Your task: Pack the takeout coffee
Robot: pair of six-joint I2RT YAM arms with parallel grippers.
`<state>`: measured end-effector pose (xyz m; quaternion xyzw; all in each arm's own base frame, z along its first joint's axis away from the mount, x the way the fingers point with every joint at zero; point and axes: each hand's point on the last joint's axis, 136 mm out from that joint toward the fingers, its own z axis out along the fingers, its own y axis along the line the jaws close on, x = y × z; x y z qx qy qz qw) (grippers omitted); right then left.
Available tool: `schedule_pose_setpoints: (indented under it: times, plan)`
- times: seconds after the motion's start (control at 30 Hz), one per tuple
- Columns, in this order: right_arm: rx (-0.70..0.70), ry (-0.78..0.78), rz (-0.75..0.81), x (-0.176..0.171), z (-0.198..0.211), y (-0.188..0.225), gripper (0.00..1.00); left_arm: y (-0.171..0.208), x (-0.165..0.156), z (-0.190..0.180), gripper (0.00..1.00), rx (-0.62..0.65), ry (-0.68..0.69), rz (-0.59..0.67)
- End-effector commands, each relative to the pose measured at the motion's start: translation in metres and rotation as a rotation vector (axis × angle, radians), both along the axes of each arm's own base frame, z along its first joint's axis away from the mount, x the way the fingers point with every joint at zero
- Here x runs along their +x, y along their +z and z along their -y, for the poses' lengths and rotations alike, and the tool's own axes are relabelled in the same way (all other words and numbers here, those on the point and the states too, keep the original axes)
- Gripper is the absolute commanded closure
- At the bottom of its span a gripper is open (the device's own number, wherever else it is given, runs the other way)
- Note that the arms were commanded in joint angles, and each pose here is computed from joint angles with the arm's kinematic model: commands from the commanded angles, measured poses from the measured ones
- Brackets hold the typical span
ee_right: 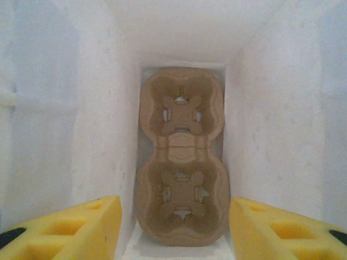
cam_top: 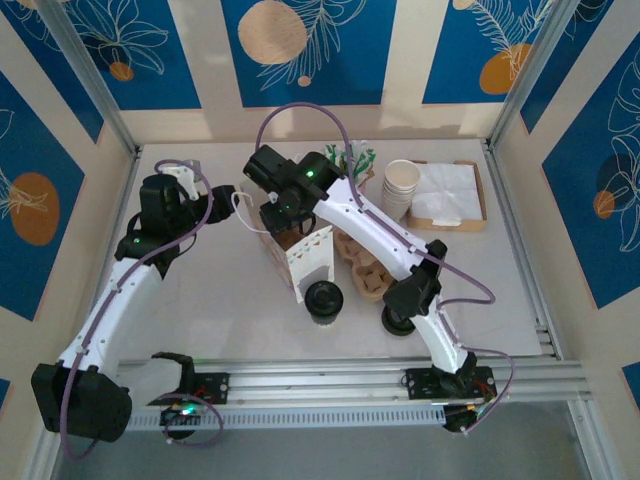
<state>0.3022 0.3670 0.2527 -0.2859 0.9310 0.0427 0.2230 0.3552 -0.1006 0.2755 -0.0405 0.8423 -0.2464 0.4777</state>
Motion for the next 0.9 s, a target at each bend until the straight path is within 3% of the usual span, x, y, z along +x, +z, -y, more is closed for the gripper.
schedule_pose_setpoints:
  times: [0.0,0.87]
  plan:
    - [0.065,0.018,0.06,-0.008,0.003,0.035,0.44,-0.002,0.0,0.002,0.26,0.017,-0.002,-0.002]
    - [0.259,-0.04,0.346,0.003,0.025,0.131,0.44,-0.003,0.0,0.0,0.26,0.028,0.004,-0.003]
